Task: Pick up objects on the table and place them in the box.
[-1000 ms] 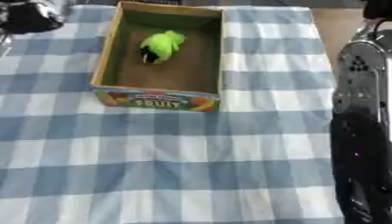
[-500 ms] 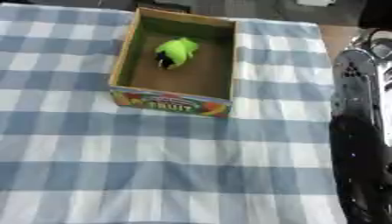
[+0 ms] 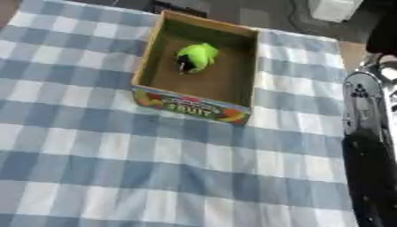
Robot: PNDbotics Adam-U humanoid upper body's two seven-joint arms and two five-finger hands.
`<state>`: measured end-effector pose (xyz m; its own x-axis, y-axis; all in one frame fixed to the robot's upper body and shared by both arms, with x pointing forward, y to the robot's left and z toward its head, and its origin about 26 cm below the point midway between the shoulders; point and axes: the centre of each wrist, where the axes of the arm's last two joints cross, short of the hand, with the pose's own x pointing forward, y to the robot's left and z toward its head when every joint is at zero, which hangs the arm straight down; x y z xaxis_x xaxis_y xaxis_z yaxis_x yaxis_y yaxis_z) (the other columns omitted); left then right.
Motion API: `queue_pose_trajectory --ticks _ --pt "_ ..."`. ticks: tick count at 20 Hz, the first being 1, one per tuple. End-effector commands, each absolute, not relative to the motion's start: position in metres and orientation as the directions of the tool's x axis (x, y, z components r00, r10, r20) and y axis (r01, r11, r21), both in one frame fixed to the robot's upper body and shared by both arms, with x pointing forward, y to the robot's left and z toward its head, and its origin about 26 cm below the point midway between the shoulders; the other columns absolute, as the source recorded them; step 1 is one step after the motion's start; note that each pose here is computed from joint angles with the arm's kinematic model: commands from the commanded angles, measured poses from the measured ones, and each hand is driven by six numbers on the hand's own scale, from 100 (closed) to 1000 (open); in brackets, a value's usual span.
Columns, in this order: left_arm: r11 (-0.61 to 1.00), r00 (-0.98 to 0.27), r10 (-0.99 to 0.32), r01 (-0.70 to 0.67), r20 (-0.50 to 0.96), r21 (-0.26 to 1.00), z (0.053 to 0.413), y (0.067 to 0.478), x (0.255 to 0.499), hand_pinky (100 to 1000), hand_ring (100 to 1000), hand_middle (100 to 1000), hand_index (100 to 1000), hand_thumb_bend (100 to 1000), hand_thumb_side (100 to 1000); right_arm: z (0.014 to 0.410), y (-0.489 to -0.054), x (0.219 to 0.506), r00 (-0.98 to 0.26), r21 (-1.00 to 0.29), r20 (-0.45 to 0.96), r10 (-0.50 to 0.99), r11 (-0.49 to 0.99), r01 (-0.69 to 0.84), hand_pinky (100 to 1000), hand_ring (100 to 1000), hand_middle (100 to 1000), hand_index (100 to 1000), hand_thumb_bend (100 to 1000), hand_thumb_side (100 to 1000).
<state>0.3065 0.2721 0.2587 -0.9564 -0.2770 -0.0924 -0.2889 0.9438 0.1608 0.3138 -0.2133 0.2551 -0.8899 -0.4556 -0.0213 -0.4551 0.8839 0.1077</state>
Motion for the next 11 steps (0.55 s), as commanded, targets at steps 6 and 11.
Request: queue_pose_trajectory --ticks 6,11 --pt "0.995 -0.946 -0.073 -0.091 -0.317 0.044 0.259 0.268 0.303 185 418 459 555 100 732 0.268 -0.210 0.311 -0.872 0.081 -0.052 -0.486 0.868 -0.489 413 397 425 546 100 800" --pt "0.997 -0.966 -0.040 -0.054 -0.256 0.049 0.246 0.264 0.302 167 395 459 568 100 732 0.268 -0.207 0.312 -0.865 0.108 -0.037 -0.500 0.858 -0.501 411 400 428 556 100 798"
